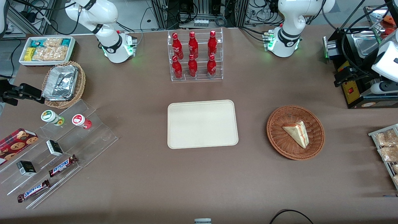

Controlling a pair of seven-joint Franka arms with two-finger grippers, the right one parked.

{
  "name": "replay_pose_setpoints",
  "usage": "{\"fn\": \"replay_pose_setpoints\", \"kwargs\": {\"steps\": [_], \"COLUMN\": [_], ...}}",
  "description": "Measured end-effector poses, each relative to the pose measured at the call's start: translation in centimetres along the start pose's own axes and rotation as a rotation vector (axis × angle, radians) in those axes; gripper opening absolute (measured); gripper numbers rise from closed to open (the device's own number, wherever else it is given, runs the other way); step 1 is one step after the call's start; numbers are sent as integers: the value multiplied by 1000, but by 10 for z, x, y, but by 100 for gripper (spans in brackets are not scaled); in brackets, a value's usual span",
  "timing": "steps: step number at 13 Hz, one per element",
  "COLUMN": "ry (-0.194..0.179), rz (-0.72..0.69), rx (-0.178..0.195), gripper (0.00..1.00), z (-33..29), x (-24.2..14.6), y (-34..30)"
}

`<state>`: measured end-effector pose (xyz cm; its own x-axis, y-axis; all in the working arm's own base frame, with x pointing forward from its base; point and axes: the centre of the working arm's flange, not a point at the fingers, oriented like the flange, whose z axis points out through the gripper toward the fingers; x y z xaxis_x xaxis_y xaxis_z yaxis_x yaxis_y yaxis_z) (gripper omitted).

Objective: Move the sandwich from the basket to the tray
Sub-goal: 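Move the left gripper over the wrapped sandwich in the wicker basket, then lower the left gripper and close it on the wrapped sandwich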

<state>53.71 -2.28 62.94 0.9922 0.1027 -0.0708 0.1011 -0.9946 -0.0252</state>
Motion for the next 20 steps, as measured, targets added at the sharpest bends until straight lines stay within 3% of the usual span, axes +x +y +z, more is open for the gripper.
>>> {"fn": "replay_pose_setpoints", "kwargs": {"steps": [3,6,8,11,17,20], "ry": [-7,-43,-18,35,77,96], "rz": [0,-2,-57,-225,-521,-545], "rx": [2,18,41,29,-1,-15], "gripper": [100,100,100,100,100,100], "z": [6,30,66,150,251,280], "x": [10,25,44,52,30,27], "y": [2,3,4,7,8,17]}}
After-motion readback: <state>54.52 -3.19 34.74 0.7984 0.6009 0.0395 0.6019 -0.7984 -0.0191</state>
